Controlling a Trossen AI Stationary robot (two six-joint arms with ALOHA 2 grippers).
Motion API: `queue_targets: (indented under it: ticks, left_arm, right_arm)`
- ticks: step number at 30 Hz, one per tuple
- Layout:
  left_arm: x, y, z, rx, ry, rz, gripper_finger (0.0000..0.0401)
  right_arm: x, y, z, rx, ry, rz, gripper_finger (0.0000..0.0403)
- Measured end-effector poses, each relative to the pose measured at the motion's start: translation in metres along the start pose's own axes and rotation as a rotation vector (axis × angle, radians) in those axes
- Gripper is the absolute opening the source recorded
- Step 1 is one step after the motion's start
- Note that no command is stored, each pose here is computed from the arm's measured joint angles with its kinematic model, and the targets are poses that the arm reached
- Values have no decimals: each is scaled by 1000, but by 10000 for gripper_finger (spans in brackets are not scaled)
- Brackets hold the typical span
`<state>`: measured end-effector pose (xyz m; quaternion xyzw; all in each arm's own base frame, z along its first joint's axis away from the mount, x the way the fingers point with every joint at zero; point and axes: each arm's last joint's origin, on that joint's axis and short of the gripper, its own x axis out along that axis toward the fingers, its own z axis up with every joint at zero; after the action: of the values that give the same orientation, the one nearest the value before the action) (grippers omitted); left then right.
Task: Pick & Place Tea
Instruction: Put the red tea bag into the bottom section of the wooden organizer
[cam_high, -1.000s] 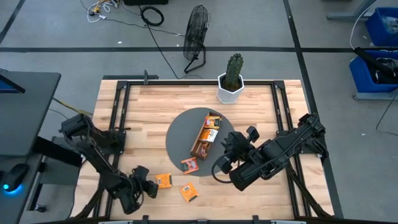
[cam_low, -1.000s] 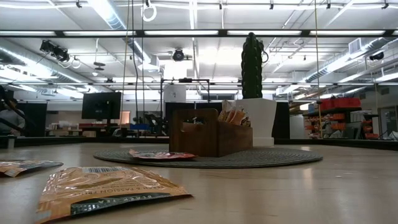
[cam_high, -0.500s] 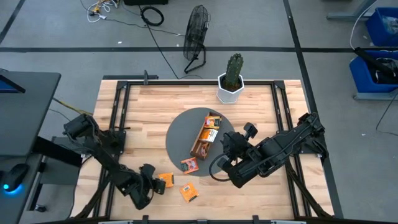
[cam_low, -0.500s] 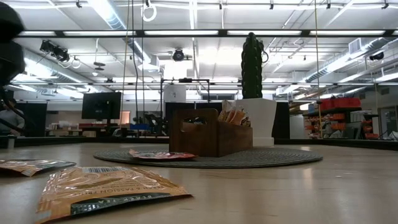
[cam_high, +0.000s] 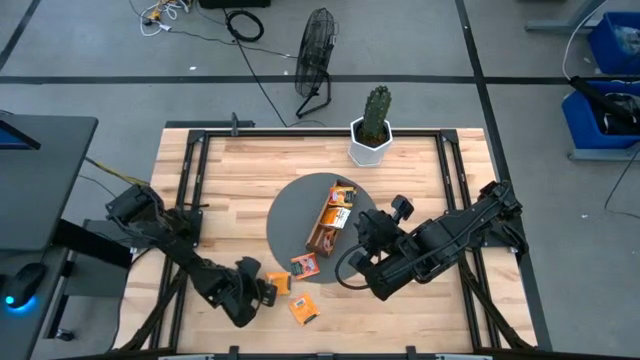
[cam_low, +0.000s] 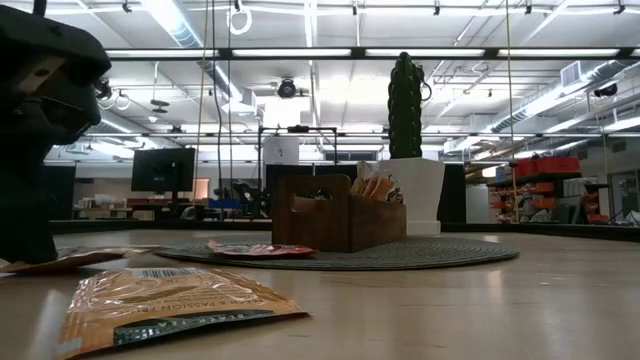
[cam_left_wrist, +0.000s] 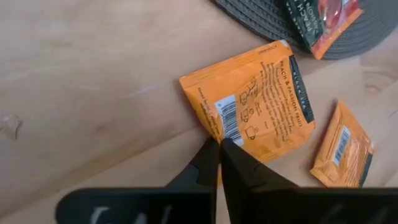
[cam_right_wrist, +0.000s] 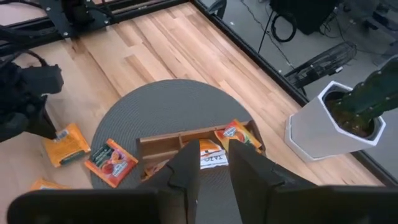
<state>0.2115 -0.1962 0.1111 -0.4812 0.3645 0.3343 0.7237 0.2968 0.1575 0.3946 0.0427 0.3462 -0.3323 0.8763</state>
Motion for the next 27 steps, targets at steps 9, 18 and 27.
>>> queue_targets:
  ticks: [9, 18, 27]
  left_arm:
    - [-8, -9, -1, 22, -20, -125, 3]
    - [-36, -29, 8, 68, -49, -314, 2]
    - [-74, -62, 33, 99, -102, -597, 2]
  right_arm:
    - [0, 0, 0, 9, -4, 2, 90]
    - [0, 2, 2, -16, -28, 6, 90]
    - [2, 11, 9, -134, -41, 92, 90]
